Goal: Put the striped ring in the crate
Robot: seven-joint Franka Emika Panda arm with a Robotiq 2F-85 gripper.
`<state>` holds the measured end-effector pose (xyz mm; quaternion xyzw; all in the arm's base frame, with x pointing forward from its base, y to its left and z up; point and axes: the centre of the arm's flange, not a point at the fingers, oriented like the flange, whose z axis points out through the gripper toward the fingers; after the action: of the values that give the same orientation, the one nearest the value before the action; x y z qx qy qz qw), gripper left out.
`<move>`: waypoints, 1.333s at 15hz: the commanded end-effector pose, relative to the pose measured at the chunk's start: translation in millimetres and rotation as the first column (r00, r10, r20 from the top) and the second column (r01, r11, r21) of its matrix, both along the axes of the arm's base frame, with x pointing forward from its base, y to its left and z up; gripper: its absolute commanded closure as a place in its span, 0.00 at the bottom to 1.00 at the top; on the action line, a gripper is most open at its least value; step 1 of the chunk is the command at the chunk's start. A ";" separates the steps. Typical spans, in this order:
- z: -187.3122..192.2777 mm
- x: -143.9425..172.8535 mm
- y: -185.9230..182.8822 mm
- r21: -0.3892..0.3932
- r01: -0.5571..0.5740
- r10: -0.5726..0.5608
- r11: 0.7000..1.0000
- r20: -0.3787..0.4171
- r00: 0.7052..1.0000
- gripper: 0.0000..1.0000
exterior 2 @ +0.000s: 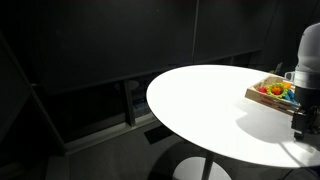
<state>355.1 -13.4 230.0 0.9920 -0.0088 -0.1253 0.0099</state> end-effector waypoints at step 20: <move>87.5 28.9 -11.2 0.004 0.047 -0.047 0.999 0.206 0.977 0.95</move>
<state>375.6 -19.0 288.8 0.9988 -0.0170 -0.0451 0.0097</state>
